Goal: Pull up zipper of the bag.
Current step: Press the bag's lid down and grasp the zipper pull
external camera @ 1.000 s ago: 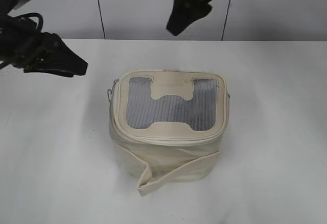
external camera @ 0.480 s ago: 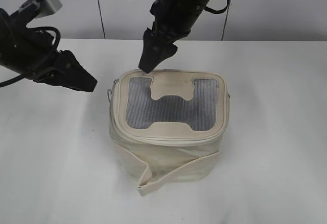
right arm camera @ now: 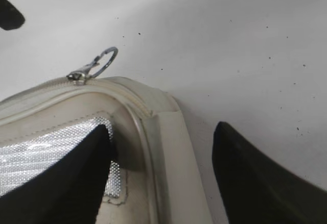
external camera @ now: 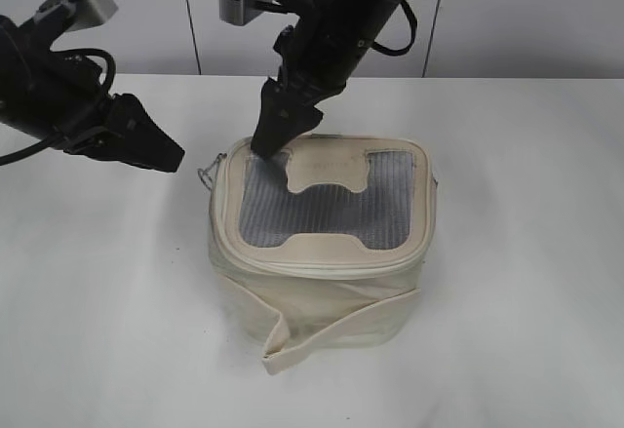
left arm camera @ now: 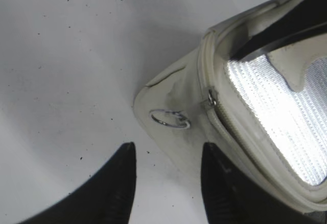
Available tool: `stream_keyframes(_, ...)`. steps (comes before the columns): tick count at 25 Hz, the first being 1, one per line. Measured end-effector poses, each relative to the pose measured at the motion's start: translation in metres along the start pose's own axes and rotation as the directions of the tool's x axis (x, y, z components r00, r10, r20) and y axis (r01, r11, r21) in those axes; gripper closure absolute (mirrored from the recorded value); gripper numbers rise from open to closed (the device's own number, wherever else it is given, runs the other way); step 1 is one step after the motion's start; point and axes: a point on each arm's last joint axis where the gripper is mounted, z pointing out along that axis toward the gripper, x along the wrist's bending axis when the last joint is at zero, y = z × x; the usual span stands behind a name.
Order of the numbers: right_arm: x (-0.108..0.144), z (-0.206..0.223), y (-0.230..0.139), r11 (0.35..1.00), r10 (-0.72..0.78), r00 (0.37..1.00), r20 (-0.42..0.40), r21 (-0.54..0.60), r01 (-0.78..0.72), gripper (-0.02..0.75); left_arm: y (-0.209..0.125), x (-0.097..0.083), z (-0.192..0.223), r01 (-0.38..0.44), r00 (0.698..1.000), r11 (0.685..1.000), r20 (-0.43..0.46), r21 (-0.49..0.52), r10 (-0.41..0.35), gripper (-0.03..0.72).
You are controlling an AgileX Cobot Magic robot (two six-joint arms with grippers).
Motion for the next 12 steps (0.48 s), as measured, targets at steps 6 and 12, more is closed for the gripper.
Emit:
stream_keyframes(6, -0.0013, 0.0064, -0.0020, 1.000, 0.010, 1.000, -0.017, 0.006, -0.010, 0.344, 0.0001, 0.0002, 0.0000, -0.001, 1.000, 1.000, -0.002, -0.001, 0.001, 0.358)
stream_keyframes(12, 0.0021, 0.0061, -0.0034, 1.000, 0.014, 0.998, -0.054, 0.024, -0.013, 0.472, 0.0008, 0.0011, 0.0000, -0.001, 1.000, 1.000, -0.012, -0.009, 0.001, 0.358)
